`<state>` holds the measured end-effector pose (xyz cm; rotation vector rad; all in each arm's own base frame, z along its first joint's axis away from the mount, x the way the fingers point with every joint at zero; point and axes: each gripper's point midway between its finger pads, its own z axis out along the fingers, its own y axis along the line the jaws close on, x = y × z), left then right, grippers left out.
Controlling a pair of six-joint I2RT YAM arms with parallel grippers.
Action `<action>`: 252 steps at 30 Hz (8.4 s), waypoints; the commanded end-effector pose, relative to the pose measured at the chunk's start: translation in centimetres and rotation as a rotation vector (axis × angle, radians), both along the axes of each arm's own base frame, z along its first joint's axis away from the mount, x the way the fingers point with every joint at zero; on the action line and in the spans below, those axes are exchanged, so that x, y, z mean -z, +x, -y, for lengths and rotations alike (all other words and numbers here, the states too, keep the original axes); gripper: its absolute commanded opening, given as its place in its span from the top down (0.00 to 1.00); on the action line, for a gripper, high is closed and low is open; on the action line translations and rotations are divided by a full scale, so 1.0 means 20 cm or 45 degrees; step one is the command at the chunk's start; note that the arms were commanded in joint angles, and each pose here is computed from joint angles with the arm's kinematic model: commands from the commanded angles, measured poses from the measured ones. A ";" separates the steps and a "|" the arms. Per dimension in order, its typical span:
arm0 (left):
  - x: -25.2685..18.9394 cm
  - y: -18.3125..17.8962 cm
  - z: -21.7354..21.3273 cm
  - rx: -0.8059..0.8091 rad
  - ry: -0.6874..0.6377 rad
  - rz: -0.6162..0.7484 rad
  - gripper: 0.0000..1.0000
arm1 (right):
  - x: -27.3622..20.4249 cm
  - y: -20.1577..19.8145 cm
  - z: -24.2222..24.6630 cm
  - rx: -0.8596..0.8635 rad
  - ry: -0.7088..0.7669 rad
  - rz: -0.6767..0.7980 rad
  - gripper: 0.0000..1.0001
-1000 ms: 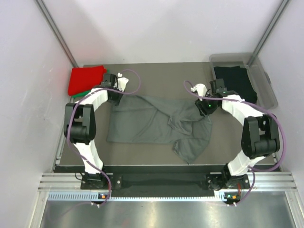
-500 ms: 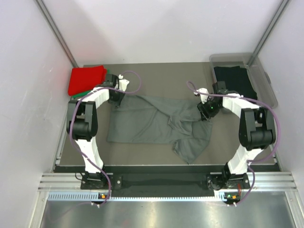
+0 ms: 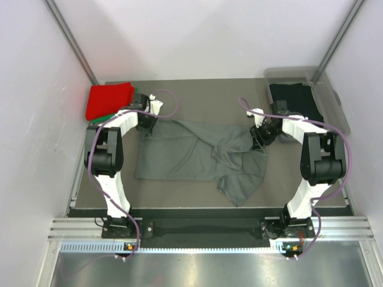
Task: Fold and stack the t-shirts
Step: Fold the tshirt
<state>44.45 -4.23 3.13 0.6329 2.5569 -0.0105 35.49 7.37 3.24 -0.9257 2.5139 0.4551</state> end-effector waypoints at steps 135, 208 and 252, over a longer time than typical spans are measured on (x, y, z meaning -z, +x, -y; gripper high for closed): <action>-0.15 -0.02 0.00 -0.084 -0.058 0.166 0.79 | -0.23 -0.03 -0.42 -0.541 -0.046 0.333 0.87; -0.07 0.10 -0.20 -0.436 -0.361 -0.147 0.59 | -0.40 0.54 -0.01 0.047 -0.131 0.552 0.64; 0.03 0.18 -0.51 -0.466 0.056 -0.090 0.99 | -0.31 0.84 0.10 0.058 -0.201 0.535 0.64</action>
